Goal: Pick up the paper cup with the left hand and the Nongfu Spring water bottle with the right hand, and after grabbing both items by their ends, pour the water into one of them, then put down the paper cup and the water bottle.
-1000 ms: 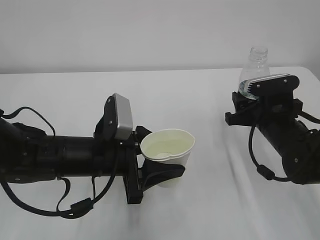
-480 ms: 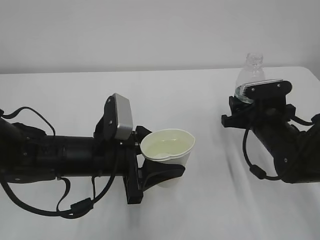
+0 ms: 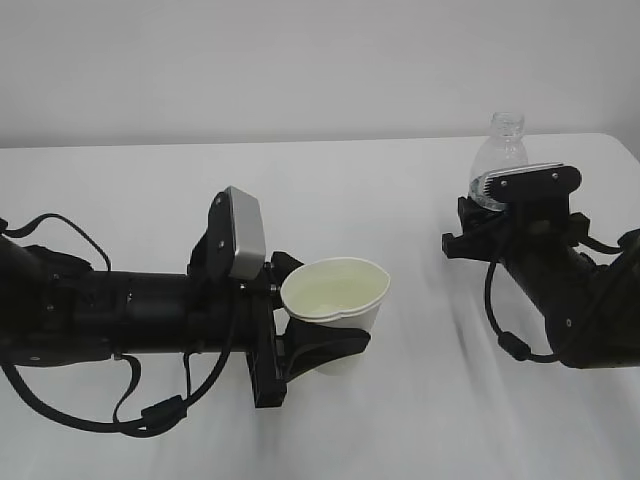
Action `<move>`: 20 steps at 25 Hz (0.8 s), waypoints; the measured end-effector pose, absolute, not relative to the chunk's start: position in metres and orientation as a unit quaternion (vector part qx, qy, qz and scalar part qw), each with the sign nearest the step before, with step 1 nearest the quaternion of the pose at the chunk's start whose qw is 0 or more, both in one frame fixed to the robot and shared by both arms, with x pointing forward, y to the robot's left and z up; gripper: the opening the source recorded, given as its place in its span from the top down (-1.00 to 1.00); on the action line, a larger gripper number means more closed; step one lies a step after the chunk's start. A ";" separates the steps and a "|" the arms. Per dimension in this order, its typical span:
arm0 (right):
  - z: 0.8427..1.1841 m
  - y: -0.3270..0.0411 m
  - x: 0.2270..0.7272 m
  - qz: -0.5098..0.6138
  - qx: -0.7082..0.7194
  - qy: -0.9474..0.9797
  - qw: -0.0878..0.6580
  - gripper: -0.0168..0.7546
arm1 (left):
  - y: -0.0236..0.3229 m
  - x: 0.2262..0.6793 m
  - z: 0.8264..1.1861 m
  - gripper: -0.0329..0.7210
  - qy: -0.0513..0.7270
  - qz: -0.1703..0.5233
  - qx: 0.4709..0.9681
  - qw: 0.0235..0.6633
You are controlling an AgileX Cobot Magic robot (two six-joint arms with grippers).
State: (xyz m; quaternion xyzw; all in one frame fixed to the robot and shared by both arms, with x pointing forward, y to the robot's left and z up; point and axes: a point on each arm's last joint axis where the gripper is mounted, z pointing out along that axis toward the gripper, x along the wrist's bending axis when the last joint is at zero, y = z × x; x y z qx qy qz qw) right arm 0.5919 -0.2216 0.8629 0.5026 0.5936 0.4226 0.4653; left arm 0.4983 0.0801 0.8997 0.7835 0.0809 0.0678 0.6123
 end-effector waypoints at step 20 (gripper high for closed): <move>0.862 -0.222 0.592 0.421 0.504 0.595 0.463 -0.25 | 0.083 0.511 0.904 -0.23 0.144 0.112 0.758 0.626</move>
